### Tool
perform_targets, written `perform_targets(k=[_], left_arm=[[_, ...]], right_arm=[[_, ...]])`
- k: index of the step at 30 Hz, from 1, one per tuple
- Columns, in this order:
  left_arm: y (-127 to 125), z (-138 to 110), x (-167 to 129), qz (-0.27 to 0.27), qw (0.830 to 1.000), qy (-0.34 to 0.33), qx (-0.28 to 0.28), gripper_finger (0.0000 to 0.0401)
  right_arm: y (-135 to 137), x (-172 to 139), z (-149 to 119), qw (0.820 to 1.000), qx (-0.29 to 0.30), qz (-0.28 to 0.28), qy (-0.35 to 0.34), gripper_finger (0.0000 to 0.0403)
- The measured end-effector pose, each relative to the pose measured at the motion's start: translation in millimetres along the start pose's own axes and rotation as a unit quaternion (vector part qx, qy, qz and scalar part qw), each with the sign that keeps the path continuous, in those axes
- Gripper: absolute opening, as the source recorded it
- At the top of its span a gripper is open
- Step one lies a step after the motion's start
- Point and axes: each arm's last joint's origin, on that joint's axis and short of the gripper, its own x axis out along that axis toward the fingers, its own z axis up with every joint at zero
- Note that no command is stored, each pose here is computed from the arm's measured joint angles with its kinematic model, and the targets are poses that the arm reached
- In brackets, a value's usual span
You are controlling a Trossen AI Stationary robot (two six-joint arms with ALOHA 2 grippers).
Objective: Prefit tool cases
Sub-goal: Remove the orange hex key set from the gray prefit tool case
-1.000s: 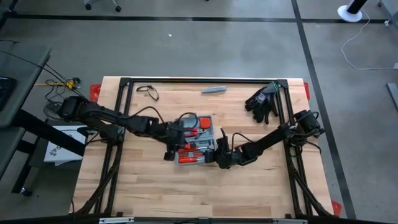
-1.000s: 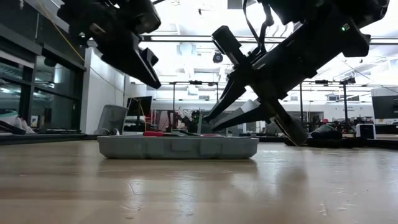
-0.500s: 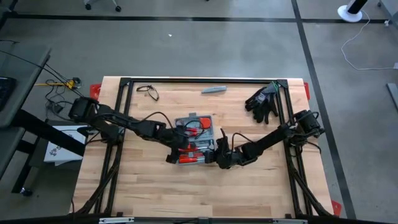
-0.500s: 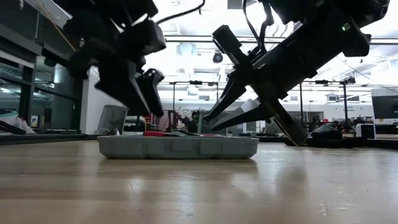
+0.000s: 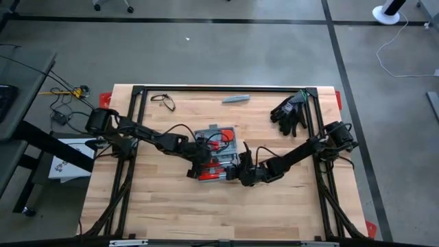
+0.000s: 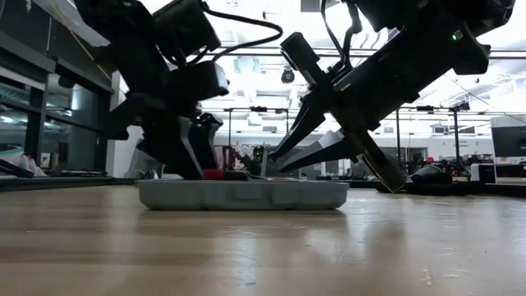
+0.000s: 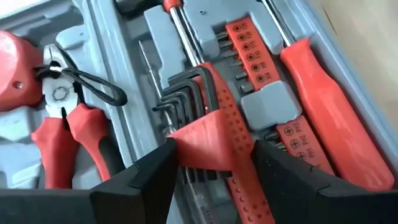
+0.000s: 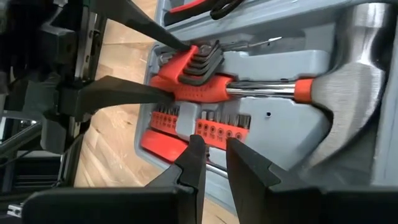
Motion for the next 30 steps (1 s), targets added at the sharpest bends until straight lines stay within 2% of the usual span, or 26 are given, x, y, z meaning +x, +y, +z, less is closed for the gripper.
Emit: perform_targets(k=[5, 14, 16, 23, 30], left_arm=[[0.1, -0.2, -0.7, 0.001, 0.999, 0.0, -0.032, 0.0169], [1.1, 0.2, -0.3, -0.022, 0.995, -0.008, -0.101, 0.0027], [1.0, -0.4, -0.1, -0.021, 0.994, -0.006, -0.108, 0.0007], [4.9, -1.1, -1.7, -0.023, 0.99, -0.006, -0.14, 0.0001], [8.2, -1.8, -8.7, -0.015, 0.989, -0.008, -0.146, 0.0]], right_arm=[[0.0, 0.0, 0.0, 1.0, 0.0, 0.0, 0.0, 0.0057], [0.0, 0.0, -0.1, 1.0, 0.0, 0.0, 0.001, 0.0057], [0.0, 0.0, -0.1, 1.0, 0.0, 0.0, 0.002, 0.0057], [0.1, 0.0, -0.2, 1.0, 0.0, 0.0, 0.002, 0.0057], [0.8, 0.0, -0.1, 1.0, 0.002, 0.003, 0.001, 0.0057]])
